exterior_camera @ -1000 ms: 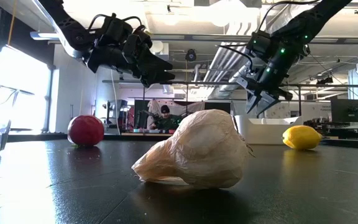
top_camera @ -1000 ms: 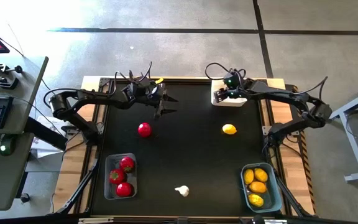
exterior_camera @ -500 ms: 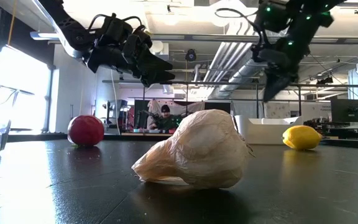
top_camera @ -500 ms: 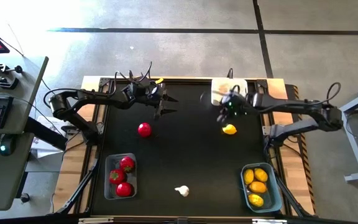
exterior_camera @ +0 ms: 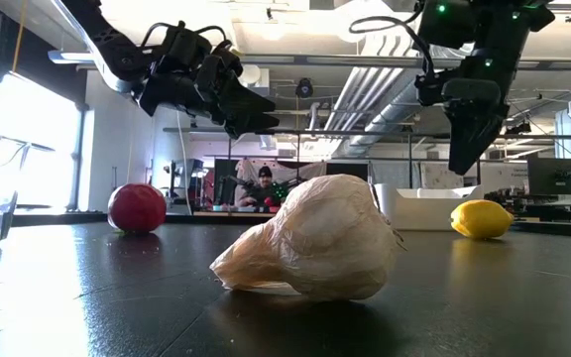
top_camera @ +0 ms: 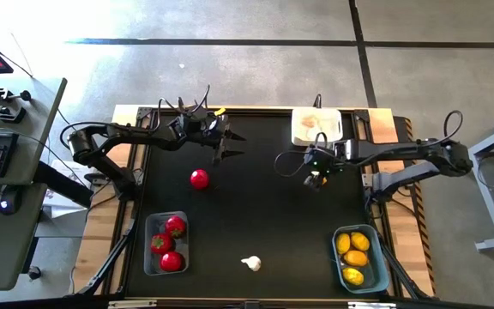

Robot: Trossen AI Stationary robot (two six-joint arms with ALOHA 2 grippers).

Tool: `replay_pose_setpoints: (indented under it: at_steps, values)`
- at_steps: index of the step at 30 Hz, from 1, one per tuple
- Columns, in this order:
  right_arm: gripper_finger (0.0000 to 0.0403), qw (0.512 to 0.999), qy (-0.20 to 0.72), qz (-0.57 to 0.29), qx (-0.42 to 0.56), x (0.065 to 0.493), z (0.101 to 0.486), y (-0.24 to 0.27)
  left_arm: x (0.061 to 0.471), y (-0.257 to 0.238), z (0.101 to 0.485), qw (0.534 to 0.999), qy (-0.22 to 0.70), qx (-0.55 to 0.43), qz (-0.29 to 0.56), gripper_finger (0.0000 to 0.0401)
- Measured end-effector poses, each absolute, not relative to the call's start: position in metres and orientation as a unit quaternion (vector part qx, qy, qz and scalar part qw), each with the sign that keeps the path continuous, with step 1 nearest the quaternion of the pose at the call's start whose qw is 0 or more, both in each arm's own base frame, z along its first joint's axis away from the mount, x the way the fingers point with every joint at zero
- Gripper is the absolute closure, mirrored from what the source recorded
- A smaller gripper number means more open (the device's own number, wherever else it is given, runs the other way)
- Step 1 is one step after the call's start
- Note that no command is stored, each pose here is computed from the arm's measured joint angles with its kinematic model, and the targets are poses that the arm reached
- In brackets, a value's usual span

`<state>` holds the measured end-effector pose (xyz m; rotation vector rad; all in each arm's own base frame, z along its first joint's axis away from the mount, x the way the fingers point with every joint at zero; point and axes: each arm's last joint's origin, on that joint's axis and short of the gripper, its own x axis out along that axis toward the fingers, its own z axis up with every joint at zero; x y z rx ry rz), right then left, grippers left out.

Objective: Sort produce into baskets
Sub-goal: Put the lemon into the blue bin

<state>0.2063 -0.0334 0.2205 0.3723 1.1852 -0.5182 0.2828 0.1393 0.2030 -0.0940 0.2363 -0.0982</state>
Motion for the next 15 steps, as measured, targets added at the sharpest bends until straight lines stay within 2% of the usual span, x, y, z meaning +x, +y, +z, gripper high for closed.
replay_pose_setpoints:
  at_steps: [4, 15]
  values:
    - [0.0098, 0.783, 0.556, -0.231, 0.158, 0.206, 0.220, -0.033, 0.283, 0.139, 0.203, 0.991, 0.118, -0.047, -0.049, 0.0158]
    - [0.0095, 0.759, 0.617, -0.186, 0.091, 0.211, 0.204, -0.034, 0.283, 0.139, 0.203, 0.991, 0.118, -0.047, -0.048, 0.0158]
